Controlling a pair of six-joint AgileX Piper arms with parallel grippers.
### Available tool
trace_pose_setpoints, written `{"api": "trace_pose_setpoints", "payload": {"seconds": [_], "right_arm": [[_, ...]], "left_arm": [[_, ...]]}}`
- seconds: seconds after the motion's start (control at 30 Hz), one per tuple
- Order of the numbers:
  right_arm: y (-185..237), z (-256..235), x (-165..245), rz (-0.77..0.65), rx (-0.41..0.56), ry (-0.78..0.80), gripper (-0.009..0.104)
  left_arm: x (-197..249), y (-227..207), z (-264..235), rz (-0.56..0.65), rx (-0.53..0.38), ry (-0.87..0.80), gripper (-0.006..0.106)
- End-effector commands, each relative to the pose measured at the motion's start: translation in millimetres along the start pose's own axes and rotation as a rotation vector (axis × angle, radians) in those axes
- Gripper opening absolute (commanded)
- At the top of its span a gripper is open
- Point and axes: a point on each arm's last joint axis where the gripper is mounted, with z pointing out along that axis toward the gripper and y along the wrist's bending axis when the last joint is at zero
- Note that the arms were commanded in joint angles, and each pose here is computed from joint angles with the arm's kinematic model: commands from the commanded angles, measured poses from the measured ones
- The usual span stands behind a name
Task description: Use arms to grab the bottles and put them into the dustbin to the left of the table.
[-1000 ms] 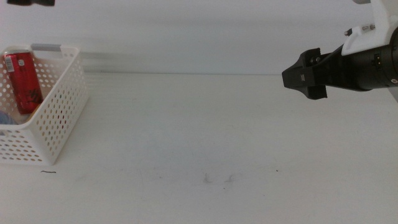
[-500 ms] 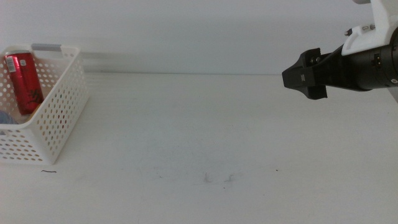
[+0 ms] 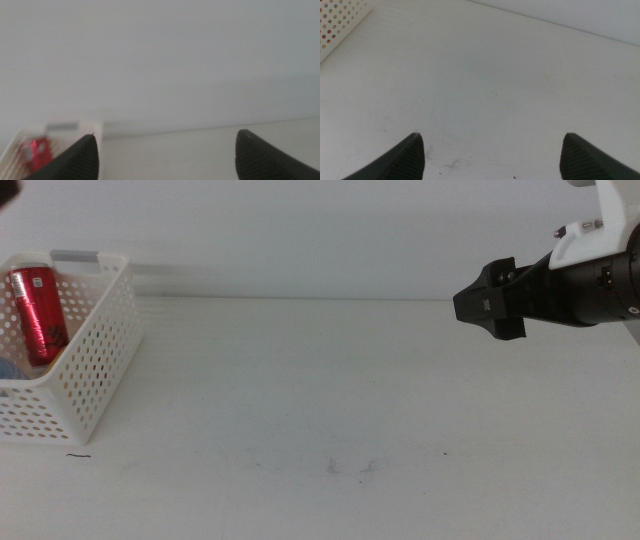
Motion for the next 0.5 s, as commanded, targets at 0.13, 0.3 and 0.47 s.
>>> {"api": "trace_pose_setpoints", "payload": {"seconds": [0.13, 0.3, 0.47], "right_arm": [[0, -2, 0, -0.011, -0.003, -0.008, 0.091], [0, -2, 0, -0.011, -0.003, -0.008, 0.091], [0, -2, 0, -0.011, -0.003, -0.008, 0.091]], "left_arm": [[46, 10, -19, -0.049, -0.116, -0.068, 0.094], [64, 11, -21, -0.051, -0.118, -0.054, 0.094], [68, 11, -19, -0.052, -0.119, -0.038, 0.094]]}}
